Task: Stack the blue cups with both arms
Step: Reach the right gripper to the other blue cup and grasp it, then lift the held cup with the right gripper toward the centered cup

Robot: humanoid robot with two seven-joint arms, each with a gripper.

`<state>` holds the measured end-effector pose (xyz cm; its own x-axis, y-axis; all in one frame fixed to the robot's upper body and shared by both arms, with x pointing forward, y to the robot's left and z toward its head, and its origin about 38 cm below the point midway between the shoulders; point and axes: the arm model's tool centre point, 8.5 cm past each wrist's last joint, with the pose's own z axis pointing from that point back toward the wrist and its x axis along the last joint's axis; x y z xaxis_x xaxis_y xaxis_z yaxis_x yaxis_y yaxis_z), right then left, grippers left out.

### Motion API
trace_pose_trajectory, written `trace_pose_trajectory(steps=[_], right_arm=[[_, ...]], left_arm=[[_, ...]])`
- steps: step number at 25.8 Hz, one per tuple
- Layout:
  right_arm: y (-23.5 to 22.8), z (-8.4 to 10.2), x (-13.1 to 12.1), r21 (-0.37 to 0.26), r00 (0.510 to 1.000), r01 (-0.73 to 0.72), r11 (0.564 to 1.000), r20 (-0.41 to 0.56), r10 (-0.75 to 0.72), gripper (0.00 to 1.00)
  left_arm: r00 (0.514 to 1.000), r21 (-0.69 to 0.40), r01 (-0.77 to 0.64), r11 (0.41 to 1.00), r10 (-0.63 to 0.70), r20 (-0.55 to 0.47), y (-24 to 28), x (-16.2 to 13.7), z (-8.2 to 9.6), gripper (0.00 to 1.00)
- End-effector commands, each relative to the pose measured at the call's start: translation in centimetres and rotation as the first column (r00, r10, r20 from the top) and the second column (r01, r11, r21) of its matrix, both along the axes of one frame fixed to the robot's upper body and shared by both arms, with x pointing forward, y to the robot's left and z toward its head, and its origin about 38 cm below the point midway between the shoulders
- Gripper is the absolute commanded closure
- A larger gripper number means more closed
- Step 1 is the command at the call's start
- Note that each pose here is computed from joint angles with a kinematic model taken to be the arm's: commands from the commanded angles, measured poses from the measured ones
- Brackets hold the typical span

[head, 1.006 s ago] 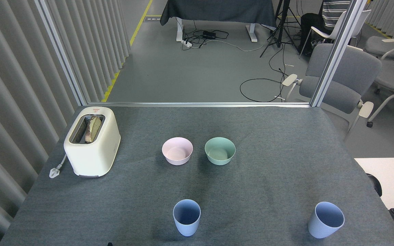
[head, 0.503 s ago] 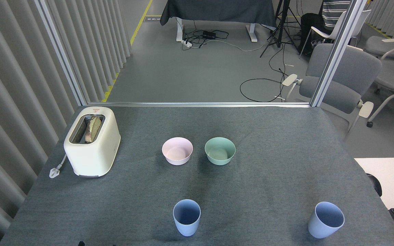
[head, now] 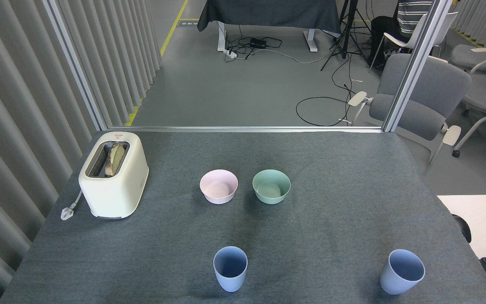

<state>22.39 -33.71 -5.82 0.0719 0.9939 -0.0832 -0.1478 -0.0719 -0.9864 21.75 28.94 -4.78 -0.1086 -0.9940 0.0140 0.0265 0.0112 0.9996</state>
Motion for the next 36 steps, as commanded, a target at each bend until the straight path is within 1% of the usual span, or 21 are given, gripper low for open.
trace_pose_trajectory(steps=[1,8,13,20,27,32,36], right_arm=[[-0.2,0.0,1.4,0.004,1.000,0.001,1.000,0.011,-0.001,0.00],[-0.3,0.1,4.1,0.019,1.000,0.013,1.000,0.017,-0.013,0.00],[-0.3,0.2,4.8,0.029,1.000,0.018,0.999,0.025,-0.019,0.00],[-0.7,0.2,4.9,0.014,0.998,0.050,0.999,0.023,-0.050,0.00],[-0.7,0.4,6.7,0.025,0.998,0.052,0.998,0.035,-0.053,0.00],[-1.0,0.7,7.5,0.019,0.998,0.051,0.998,0.040,-0.052,0.00],[-1.0,0.4,7.5,0.020,0.998,0.054,0.998,0.032,-0.054,0.01]], left_arm=[[1.000,0.001,0.000,1.000,0.000,-0.002,0.0,-0.1,0.0,0.00],[1.000,-0.001,0.000,1.000,0.000,0.000,0.0,-0.1,0.0,0.00],[1.000,0.000,0.000,1.000,0.000,0.003,0.0,-0.1,0.0,0.00],[1.000,-0.002,0.000,1.000,0.000,0.006,0.0,-0.1,0.0,0.00],[1.000,-0.002,-0.001,1.000,0.001,0.005,0.0,-0.1,0.0,0.00],[1.000,-0.003,-0.001,1.000,0.001,0.005,0.0,-0.1,0.0,0.00],[1.000,-0.003,0.000,1.000,0.000,0.003,-0.1,-0.1,0.0,0.00]])
